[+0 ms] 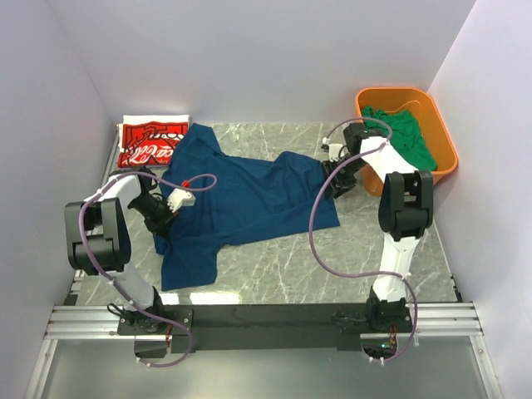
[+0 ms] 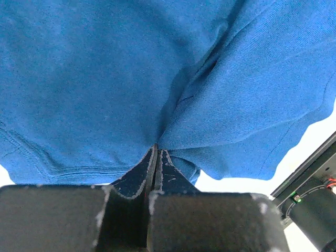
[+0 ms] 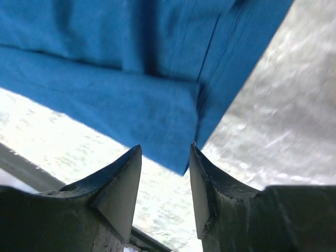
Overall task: Fold and stack the t-shirts
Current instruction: Flatten the tshirt out
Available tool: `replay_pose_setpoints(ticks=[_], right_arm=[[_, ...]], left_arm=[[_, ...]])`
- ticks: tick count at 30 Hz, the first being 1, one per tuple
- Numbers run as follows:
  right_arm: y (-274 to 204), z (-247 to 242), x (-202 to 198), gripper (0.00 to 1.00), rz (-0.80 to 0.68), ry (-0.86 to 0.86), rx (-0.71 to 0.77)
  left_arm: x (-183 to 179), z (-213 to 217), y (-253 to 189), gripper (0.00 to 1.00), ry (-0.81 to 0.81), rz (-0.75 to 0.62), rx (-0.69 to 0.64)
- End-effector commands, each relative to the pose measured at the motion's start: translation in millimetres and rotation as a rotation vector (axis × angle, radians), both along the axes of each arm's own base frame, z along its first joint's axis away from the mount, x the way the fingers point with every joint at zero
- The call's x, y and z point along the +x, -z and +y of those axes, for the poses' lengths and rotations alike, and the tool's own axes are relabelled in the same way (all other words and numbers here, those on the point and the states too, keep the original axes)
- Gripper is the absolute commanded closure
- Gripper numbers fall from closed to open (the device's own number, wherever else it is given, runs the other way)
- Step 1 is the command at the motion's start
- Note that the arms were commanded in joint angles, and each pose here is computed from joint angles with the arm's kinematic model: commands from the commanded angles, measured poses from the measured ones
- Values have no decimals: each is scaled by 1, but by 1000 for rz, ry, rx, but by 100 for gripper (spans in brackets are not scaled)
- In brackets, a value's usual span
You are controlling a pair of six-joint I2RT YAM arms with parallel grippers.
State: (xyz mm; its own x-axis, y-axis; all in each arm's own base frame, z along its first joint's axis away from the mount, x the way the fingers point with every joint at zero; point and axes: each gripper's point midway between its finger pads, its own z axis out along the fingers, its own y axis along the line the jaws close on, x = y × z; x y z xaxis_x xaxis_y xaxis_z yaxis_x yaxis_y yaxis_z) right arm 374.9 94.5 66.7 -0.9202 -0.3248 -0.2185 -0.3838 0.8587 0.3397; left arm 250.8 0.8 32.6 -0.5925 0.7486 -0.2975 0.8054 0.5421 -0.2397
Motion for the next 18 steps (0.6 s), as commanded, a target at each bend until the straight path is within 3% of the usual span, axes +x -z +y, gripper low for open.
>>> replay_pose_setpoints(ticks=[1, 18], right_arm=[[-26, 2, -17, 51, -2, 35, 51], [32, -4, -14, 55, 43, 150, -2]], left_arm=[[9, -4, -10, 99, 5, -21, -38], [10, -5, -7, 99, 3, -9, -49]])
